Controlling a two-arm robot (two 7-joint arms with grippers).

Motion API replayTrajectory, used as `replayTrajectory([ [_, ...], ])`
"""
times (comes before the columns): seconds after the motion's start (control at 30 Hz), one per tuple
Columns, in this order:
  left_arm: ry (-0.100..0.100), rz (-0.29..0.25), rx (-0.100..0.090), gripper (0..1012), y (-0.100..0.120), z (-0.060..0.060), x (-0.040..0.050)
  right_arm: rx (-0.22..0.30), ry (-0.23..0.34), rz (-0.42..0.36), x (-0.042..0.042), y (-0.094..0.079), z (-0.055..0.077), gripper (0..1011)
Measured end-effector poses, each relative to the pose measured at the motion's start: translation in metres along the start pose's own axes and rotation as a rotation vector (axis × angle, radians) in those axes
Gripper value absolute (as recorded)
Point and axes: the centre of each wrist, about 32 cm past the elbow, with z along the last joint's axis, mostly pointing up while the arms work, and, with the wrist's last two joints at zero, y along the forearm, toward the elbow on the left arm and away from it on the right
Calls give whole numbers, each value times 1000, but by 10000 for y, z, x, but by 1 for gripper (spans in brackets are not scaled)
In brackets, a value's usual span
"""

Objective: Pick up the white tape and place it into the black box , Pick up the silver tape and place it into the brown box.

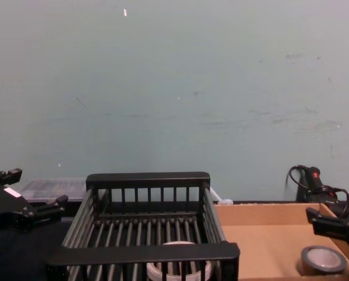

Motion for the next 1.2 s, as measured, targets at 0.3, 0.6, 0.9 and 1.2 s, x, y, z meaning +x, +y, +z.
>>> replayTrajectory([
  [0.3,0,0,0,1001,0,0,0,0,-3,4,-2,6,6,1002],
  [0.6,0,0,0,1001,0,0,0,0,-4,7,-3,11,11,1002],
  [0.9,0,0,0,1001,0,0,0,1,-5,8,-2,12,13,1002],
  [1.2,0,0,0,1001,0,0,0,1,-5,9,-2,14,16,1002],
])
